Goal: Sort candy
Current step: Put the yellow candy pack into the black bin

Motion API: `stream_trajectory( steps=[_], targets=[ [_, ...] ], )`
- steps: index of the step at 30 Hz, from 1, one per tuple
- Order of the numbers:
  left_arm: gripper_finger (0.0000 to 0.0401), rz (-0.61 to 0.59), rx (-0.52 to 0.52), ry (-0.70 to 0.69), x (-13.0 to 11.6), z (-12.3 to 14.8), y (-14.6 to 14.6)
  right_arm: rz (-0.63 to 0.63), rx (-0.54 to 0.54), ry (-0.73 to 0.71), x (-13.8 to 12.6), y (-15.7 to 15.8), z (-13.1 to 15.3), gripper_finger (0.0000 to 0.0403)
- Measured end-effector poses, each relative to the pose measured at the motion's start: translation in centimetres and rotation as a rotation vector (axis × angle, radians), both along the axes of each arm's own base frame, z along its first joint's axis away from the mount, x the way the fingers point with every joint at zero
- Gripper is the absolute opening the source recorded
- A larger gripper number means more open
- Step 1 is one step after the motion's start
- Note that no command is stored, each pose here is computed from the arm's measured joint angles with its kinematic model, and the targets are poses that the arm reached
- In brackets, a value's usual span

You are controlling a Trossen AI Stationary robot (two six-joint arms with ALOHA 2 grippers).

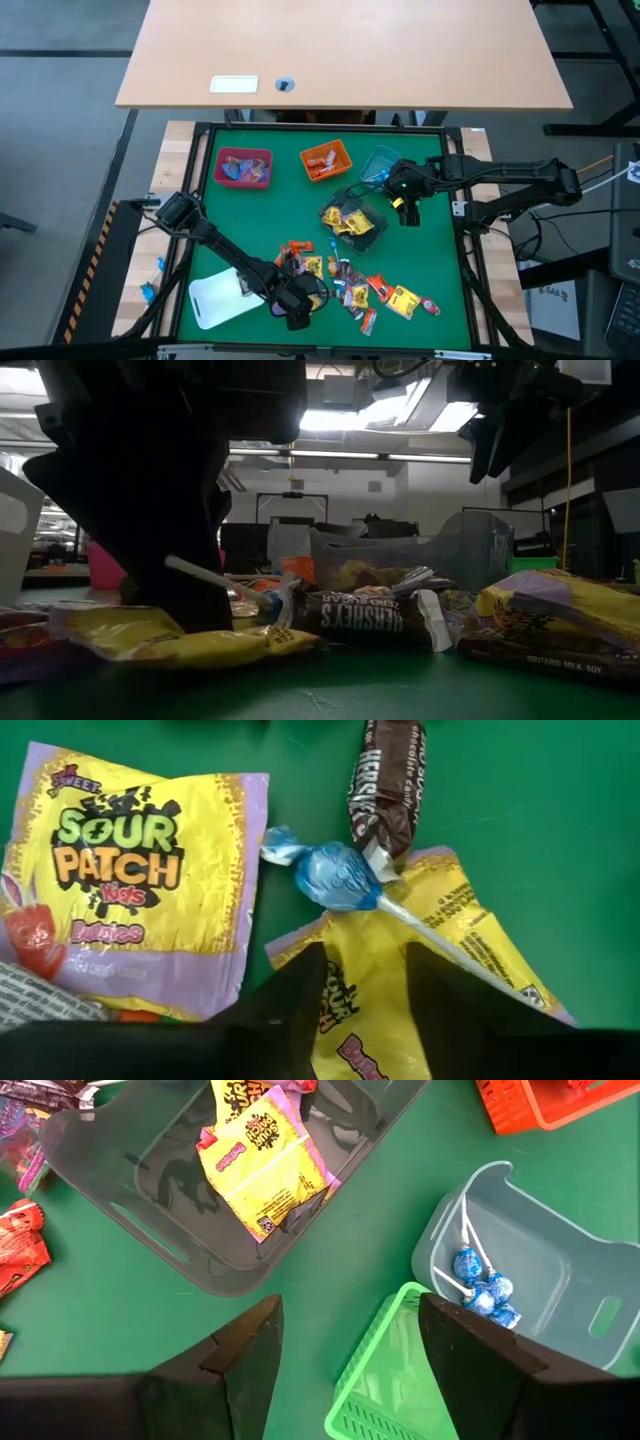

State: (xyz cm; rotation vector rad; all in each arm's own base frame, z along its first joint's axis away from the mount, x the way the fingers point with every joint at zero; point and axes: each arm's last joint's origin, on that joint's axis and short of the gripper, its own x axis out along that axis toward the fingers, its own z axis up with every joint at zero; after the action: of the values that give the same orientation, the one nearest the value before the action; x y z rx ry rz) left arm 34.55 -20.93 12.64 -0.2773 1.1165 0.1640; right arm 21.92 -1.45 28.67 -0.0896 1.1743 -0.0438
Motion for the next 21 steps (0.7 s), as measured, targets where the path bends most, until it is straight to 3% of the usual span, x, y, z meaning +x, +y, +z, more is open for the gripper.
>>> stream_trajectory(
  steps=[8,13,21],
  targets=[
    [0.001,-0.017,-0.008,-0.002,0.0,0.0,-0.1,0.0,0.0,0.001,0.0,0.0,0.0,0.0234],
    [0.0004,-0.017,-0.017,-0.014,0.1,0.5,0.1,-0.001,0.011,0.001,0.0,0.0,0.0,0.0234],
    [0.0,0.001,-0.046,-0.031,-0.2,3.7,1.5,0.037,0.162,0.027,-0.3,0.5,-0.1,0.0234]
  ],
)
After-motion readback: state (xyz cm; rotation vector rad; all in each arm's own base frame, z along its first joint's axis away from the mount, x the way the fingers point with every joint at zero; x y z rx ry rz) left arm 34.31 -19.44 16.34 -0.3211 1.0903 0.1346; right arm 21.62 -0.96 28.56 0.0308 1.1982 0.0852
